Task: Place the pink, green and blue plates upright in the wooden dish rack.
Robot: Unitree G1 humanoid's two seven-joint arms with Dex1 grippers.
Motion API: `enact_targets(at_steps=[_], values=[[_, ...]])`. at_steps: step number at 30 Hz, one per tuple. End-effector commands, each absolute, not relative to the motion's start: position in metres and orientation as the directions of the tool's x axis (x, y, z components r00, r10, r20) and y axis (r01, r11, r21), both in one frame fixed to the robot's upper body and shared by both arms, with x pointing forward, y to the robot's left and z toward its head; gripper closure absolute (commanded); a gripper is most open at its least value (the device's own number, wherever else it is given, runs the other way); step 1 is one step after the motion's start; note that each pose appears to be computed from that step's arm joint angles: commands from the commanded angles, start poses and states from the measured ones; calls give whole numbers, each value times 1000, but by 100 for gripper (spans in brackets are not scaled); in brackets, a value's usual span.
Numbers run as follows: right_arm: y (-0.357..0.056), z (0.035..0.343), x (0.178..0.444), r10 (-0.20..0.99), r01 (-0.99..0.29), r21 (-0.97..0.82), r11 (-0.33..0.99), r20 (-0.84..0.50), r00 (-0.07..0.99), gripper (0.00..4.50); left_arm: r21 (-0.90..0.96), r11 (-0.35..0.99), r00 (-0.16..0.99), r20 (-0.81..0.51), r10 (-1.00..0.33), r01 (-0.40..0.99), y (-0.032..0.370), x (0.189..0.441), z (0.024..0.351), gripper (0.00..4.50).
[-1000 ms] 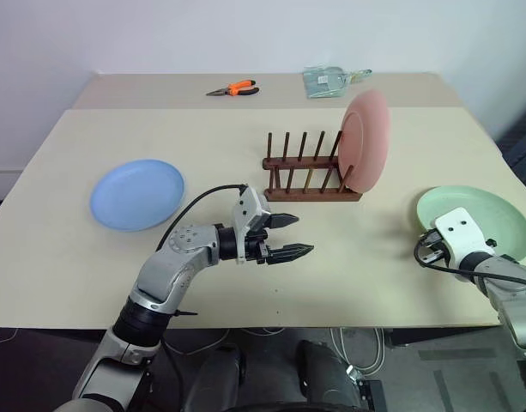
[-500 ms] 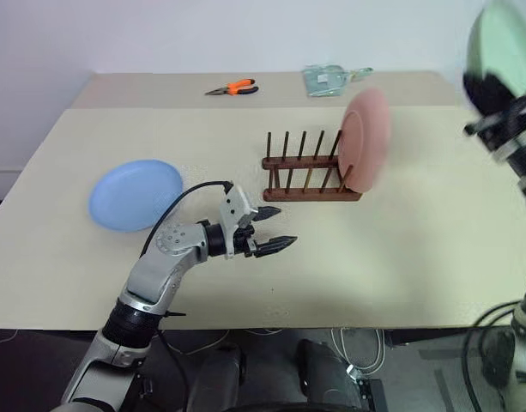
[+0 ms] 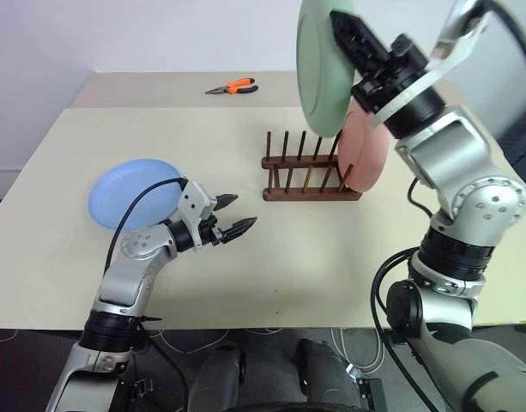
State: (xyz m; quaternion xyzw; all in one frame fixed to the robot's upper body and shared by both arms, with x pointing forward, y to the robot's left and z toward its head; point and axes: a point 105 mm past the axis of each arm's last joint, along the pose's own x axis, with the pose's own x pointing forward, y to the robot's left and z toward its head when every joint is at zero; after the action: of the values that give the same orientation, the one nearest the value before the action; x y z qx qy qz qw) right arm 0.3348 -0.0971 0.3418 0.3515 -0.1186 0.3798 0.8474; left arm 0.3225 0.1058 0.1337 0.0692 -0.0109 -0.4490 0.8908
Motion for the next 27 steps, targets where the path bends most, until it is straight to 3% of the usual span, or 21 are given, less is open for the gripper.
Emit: enact_targets(at_steps=[1,11,14,19,24,25,27], values=[[-101,340,341,520,-695,542,473,464,717,444,150,587,594,0,-804,795,105,318,146,92],[-107,292,381,460,-518,665,538,284,842,444,154,594,599,10,-800,790,105,313,156,92],[-108,289,388,452,-505,661,555,270,850,351,154,592,598,10,-802,791,104,313,158,92],[-110,309,384,454,-560,473,680,329,828,106,154,598,605,9,-796,786,105,313,158,92],[-106,343,359,536,-580,-37,814,433,725,106,190,704,713,26,-700,684,125,326,159,92],[-103,347,352,569,-577,-130,806,438,696,106,182,765,772,43,-634,617,138,335,161,92],[-93,348,338,652,-560,-335,758,411,637,48,141,911,912,87,-401,387,178,358,168,39]])
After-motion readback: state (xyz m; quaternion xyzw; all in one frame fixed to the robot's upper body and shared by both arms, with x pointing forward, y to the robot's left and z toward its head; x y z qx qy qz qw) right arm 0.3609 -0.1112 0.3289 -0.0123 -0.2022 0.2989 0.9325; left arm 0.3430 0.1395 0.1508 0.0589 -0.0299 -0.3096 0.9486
